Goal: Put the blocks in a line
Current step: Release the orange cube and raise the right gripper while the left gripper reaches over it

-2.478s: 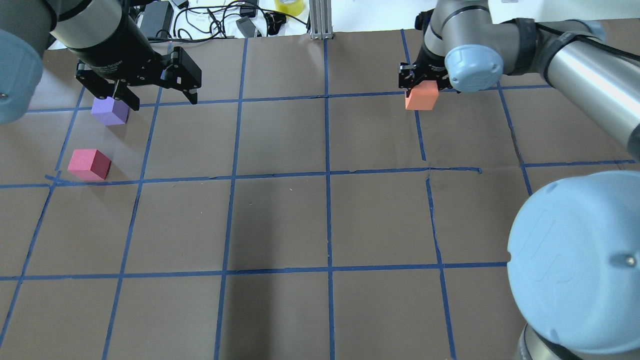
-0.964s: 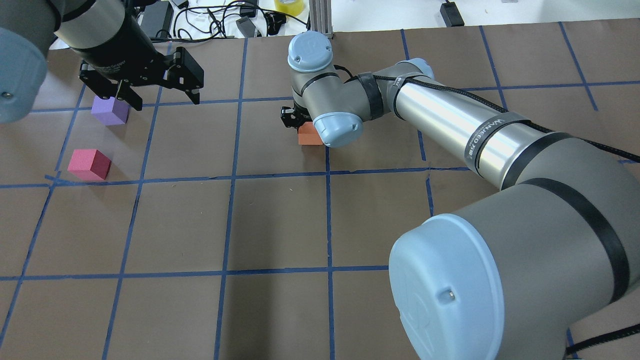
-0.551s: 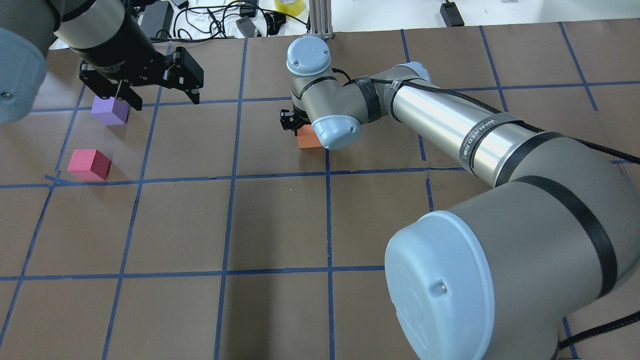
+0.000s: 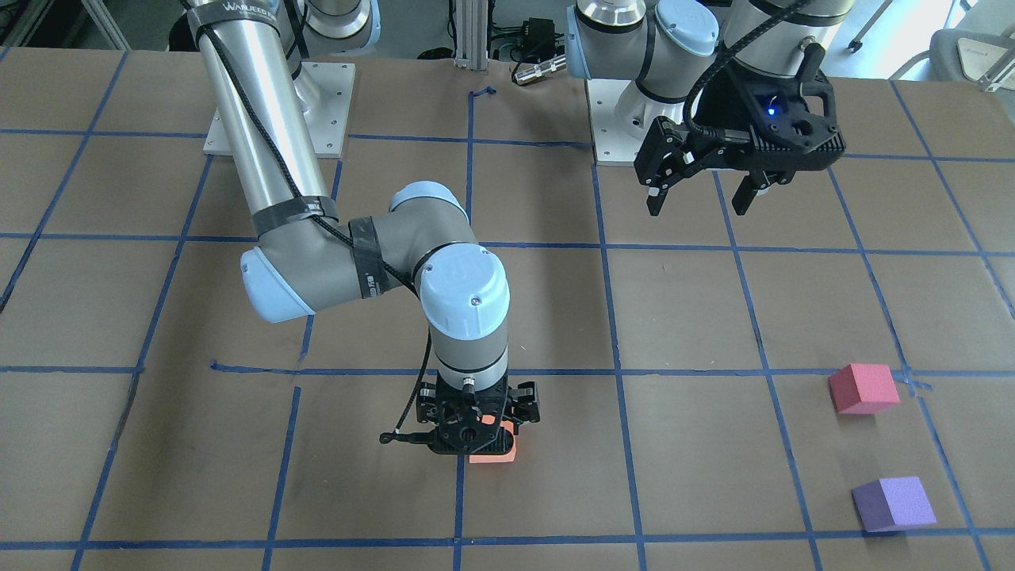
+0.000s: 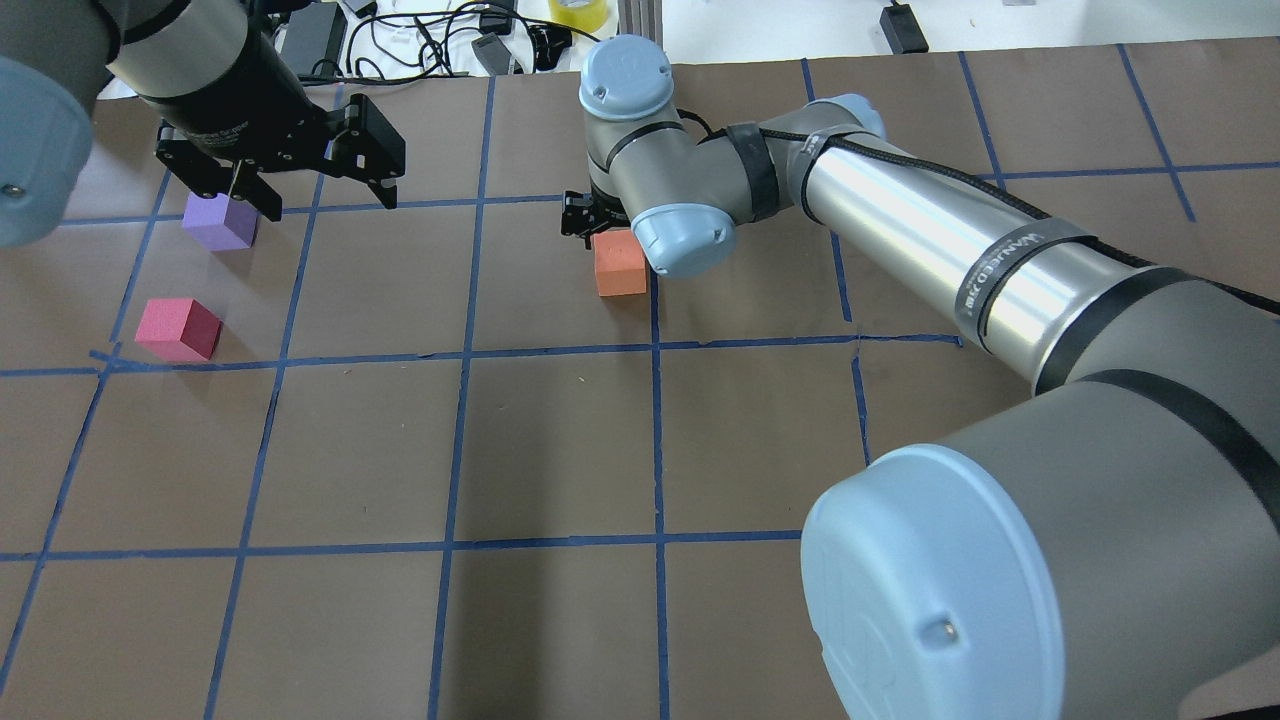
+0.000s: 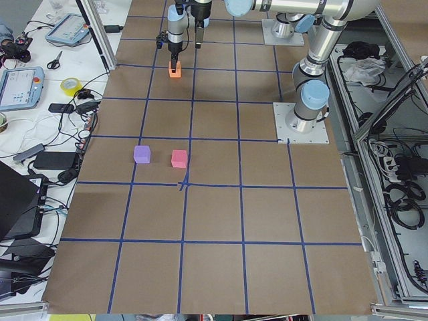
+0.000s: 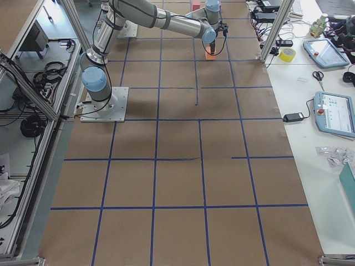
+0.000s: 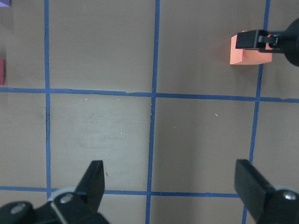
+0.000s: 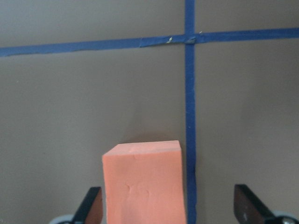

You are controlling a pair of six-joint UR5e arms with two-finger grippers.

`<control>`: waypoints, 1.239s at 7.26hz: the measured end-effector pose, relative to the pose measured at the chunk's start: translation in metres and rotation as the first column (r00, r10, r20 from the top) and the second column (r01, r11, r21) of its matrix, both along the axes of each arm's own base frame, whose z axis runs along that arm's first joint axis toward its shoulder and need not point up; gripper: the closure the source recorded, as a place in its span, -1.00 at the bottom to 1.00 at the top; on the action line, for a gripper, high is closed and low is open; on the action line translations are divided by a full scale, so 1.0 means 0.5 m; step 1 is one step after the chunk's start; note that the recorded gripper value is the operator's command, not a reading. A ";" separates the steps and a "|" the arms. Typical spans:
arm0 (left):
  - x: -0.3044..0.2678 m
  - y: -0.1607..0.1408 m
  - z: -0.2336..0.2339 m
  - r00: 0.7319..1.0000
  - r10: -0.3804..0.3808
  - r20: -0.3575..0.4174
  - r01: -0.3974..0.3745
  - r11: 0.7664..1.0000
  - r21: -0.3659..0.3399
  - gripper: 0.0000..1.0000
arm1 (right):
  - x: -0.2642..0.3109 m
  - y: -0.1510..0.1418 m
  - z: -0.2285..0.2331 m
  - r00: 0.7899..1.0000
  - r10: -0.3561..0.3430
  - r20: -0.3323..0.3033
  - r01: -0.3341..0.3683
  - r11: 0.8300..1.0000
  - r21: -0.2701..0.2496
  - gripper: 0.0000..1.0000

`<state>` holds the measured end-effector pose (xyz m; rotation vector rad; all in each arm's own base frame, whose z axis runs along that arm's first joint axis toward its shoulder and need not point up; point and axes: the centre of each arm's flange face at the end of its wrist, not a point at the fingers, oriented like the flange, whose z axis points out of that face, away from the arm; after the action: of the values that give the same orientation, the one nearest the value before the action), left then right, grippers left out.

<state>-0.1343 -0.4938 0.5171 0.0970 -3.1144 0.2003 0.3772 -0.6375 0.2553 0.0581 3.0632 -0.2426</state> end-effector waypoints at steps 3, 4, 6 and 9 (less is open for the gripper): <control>0.000 -0.004 0.017 1.000 -0.007 -0.009 0.007 1.000 -0.028 -1.00 | -0.157 0.017 0.190 1.000 0.021 -0.023 -0.021 0.999 0.028 -1.00; 0.006 -0.009 0.027 1.000 0.000 -0.005 0.000 0.999 -0.038 -1.00 | -0.215 0.039 0.244 0.994 0.095 -0.045 -0.093 0.995 0.043 -1.00; -0.005 -0.050 -0.001 0.997 0.067 -0.046 -0.069 0.997 -0.032 -1.00 | -0.345 0.088 0.328 0.981 0.183 -0.069 -0.178 0.982 0.066 -1.00; -0.105 -0.180 -0.157 0.985 0.058 -0.165 -0.066 0.997 -0.041 -1.00 | -0.458 0.186 0.362 0.984 0.166 -0.068 -0.155 0.977 0.143 -1.00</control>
<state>-0.1869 -0.5839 0.4388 0.1988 -2.9434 0.2524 0.1480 -0.5444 0.4363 -0.1963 3.1363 -0.0248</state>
